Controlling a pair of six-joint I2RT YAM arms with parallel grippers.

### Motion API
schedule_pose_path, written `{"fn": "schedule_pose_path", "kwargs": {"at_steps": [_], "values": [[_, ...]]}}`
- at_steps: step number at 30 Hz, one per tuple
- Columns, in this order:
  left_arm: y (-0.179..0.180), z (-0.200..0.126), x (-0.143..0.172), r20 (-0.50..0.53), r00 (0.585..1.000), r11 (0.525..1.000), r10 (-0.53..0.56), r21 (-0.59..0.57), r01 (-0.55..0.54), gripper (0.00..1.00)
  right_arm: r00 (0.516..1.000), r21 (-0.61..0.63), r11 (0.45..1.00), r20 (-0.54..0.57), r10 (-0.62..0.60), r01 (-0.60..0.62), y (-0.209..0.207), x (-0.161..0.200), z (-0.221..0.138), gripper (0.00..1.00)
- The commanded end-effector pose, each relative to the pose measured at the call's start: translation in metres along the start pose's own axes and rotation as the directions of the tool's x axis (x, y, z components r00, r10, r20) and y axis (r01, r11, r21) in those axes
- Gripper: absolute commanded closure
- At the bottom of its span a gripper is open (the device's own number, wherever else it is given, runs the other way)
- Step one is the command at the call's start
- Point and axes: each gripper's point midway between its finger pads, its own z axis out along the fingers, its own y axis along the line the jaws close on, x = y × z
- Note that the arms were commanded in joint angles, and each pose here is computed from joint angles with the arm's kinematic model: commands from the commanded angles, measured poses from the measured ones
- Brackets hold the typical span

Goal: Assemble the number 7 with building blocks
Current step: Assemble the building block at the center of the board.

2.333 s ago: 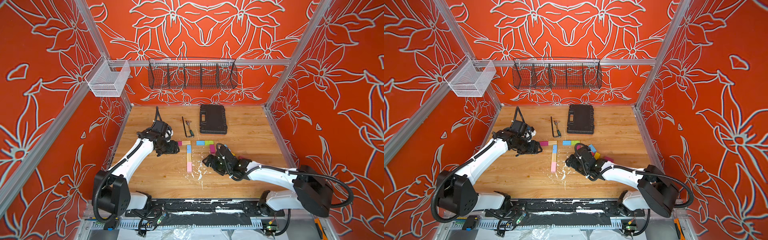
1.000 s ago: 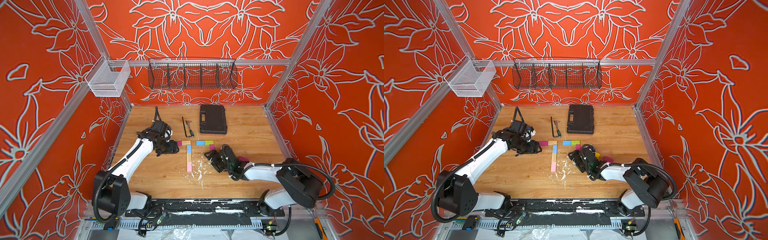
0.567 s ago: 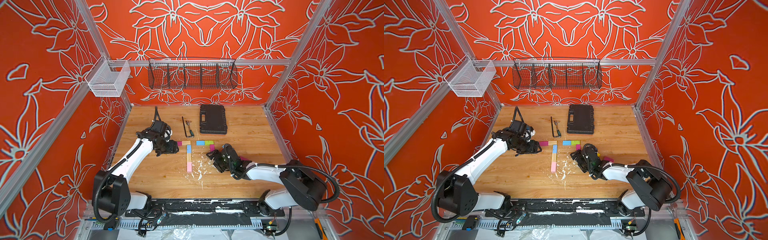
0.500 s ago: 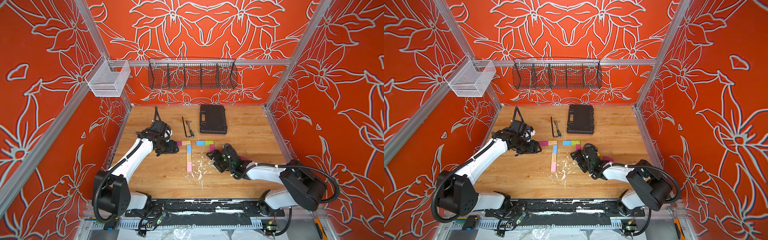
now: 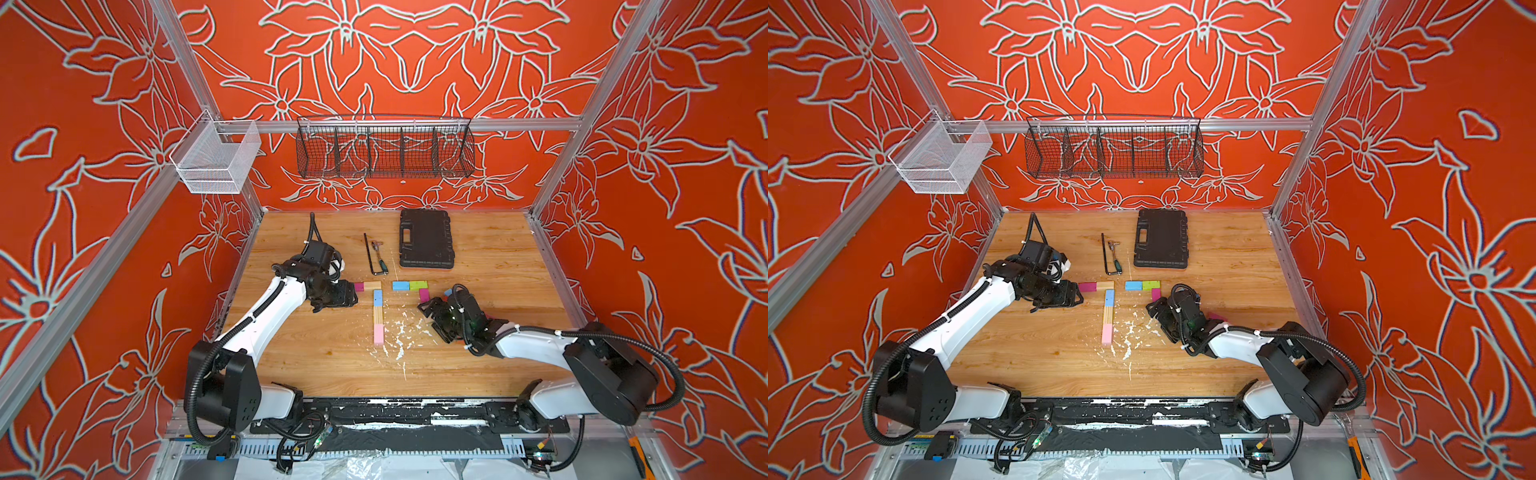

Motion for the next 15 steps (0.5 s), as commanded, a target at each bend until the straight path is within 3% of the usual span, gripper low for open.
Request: {"fn": "schedule_pose_path", "kwargs": {"at_steps": [1, 4, 8, 10, 12, 15], "values": [[0.001, 0.003, 0.002, -0.019, 1.000, 1.000, -0.004, 0.003, 0.004, 0.28, 1.000, 0.130, 0.991, -0.029, 0.005, -0.002, -0.038, 0.009, -0.002, 0.13], [0.001, 0.004, 0.002, -0.022, 1.000, 1.000, -0.005, 0.008, 0.005, 0.28, 0.998, 0.154, 0.986, -0.044, -0.054, 0.060, -0.033, 0.018, -0.007, 0.13], [0.000, 0.003, 0.002, -0.022, 1.000, 1.000, -0.004, 0.011, 0.005, 0.28, 0.971, 0.239, 0.941, -0.064, -0.232, 0.241, -0.021, 0.014, -0.023, 0.13], [0.000, 0.003, 0.002, -0.023, 1.000, 1.000, -0.005, 0.014, 0.005, 0.28, 0.931, 0.270, 0.891, -0.118, -0.346, 0.366, -0.010, 0.009, -0.026, 0.13], [-0.001, 0.003, 0.002, -0.023, 1.000, 1.000, -0.004, 0.019, 0.005, 0.28, 0.865, 0.325, 0.803, -0.238, -0.442, 0.500, -0.006, 0.008, -0.025, 0.13], [-0.002, 0.002, 0.002, -0.020, 1.000, 1.000, -0.004, 0.023, 0.004, 0.28, 0.772, 0.373, 0.681, -0.399, -0.495, 0.630, -0.007, 0.008, -0.019, 0.15]]}}
